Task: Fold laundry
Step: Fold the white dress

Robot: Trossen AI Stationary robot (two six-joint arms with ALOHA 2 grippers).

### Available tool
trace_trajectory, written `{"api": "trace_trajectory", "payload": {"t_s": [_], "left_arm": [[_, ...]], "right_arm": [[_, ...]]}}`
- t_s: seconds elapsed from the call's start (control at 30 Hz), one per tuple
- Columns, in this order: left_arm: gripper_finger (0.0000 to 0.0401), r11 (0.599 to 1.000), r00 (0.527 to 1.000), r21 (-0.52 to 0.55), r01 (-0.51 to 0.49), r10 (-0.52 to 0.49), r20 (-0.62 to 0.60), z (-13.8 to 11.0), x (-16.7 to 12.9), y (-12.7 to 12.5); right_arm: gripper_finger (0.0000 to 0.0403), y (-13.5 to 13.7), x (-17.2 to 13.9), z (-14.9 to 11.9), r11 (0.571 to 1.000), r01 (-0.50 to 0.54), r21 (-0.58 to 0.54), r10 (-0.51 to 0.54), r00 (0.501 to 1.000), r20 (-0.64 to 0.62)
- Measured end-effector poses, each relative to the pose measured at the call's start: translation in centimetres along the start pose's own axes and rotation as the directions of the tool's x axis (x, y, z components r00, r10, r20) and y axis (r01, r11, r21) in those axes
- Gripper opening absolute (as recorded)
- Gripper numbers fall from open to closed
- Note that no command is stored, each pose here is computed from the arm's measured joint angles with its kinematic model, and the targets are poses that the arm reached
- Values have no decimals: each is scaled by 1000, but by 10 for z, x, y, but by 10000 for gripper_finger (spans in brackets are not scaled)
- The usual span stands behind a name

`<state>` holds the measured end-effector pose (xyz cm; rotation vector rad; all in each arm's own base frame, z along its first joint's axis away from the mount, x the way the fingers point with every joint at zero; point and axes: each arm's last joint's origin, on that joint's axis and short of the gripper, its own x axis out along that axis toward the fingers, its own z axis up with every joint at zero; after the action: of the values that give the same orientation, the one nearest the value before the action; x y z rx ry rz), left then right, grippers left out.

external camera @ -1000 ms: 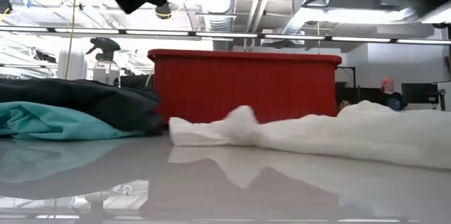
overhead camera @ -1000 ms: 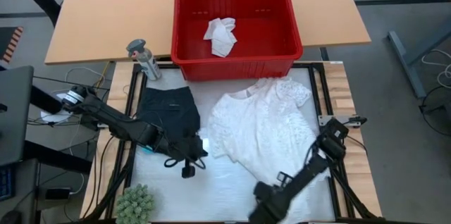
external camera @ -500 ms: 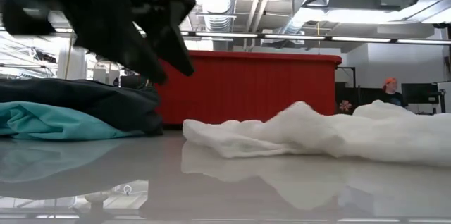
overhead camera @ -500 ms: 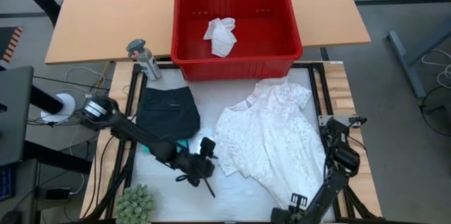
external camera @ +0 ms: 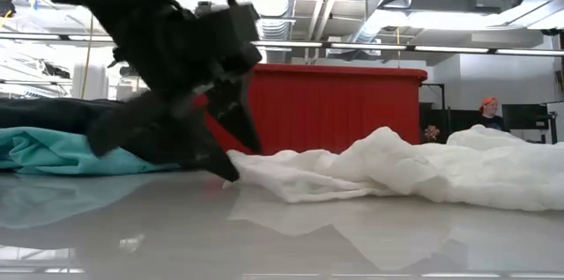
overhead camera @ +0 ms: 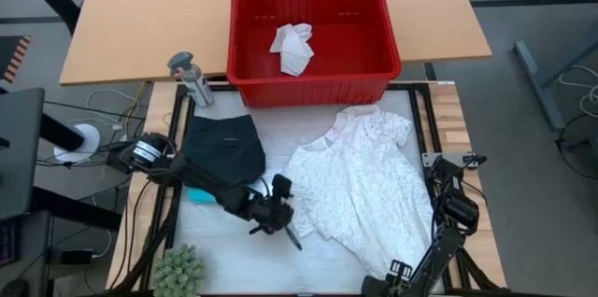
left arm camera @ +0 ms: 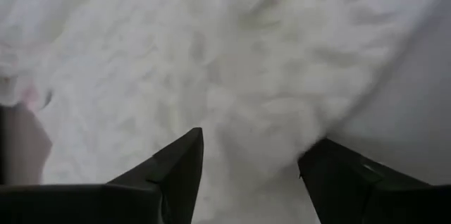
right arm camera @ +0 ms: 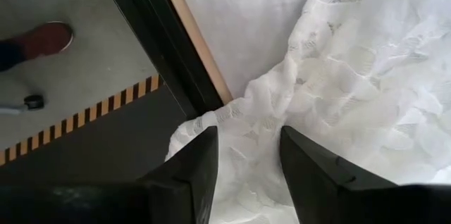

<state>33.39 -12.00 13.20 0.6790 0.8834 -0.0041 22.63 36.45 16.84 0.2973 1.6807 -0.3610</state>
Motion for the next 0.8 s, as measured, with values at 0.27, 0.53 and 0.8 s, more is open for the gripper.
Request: {"api": "trace_trajectory", "payload": {"t_s": [0.27,0.53,0.8], "left_arm": [[92,1000,999,-10,-3,3,42,5,1,5],[2,997,985,48,52,-44,-167,30,-48,12],[0,995,916,-55,80,-95,-389,33,-111,28]], "right_arm": [[171,0,0,0,1000,-1,12,1,1000,4],[171,-1,-1,5,999,7,47,-9,999,36],[171,-11,-24,16,996,-28,83,19,993,113]]}}
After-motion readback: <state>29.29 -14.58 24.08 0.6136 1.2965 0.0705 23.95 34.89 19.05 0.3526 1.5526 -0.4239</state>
